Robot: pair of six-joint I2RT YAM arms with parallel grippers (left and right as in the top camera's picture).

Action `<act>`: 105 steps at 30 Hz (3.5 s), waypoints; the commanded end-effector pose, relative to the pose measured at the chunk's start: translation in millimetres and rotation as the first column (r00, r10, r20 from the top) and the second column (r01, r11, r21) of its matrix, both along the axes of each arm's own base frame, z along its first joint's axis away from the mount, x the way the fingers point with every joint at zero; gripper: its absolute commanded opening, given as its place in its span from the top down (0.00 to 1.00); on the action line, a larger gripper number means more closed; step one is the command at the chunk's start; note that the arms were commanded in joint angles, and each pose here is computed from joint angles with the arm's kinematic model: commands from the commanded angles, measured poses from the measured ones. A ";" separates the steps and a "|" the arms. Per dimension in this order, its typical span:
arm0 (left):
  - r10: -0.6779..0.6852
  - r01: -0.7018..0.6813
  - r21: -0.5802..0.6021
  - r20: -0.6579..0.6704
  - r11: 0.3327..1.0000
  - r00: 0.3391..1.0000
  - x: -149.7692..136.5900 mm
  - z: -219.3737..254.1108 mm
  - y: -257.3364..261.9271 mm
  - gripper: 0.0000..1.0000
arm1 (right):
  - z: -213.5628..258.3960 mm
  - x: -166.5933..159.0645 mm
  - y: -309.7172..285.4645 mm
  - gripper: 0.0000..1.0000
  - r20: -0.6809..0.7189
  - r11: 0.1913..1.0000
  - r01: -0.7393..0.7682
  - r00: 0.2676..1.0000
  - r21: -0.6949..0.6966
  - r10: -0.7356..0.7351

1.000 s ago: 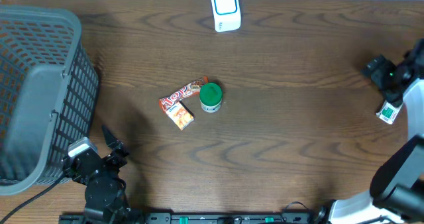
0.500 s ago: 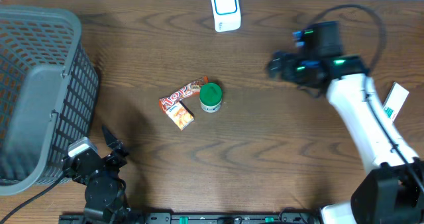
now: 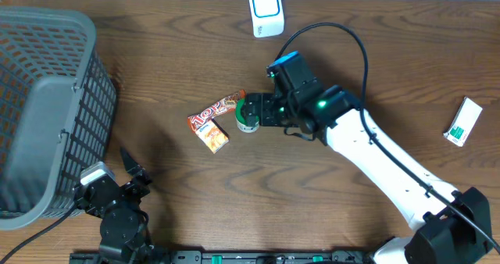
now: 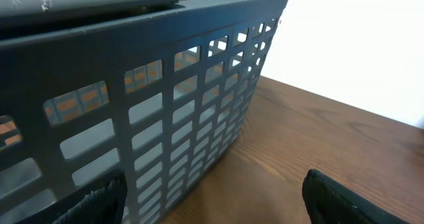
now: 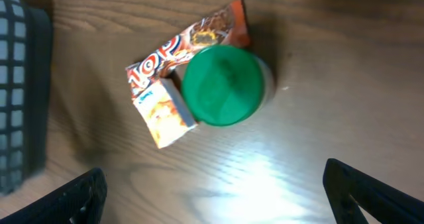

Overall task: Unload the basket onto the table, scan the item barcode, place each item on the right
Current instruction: 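Move the right gripper to the green-capped bottle and grasp it, then lift the green-capped bottle with the right gripper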

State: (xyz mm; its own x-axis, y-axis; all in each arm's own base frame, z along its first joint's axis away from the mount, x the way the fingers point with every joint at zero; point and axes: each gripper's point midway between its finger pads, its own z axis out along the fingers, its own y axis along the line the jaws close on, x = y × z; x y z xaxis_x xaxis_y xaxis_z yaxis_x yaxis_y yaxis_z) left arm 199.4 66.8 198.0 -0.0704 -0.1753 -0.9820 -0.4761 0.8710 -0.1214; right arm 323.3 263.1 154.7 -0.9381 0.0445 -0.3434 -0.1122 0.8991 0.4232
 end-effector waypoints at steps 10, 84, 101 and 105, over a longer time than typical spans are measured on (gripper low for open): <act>0.015 -0.015 -0.004 0.007 1.000 1.000 -1.4 1.9 2.3 0.15 | -31.3 19.1 13.9 0.01 -0.067 0.981 0.194 0.979 0.008 -0.193; 0.014 -0.014 -0.004 0.007 1.000 1.000 -1.4 1.9 2.2 0.15 | -52.2 25.8 -71.9 0.01 -0.275 0.902 0.137 0.924 -0.409 -0.265; 0.015 -0.015 -0.004 0.007 1.000 1.000 -1.4 1.9 2.3 0.15 | -60.7 13.5 -76.8 0.01 -0.319 0.758 0.501 0.701 -0.418 -0.639; 0.014 -0.014 -0.004 0.007 1.000 1.000 -1.4 1.9 2.2 0.15 | -70.0 16.4 -74.9 0.01 -0.320 0.742 0.525 0.680 -0.416 -0.660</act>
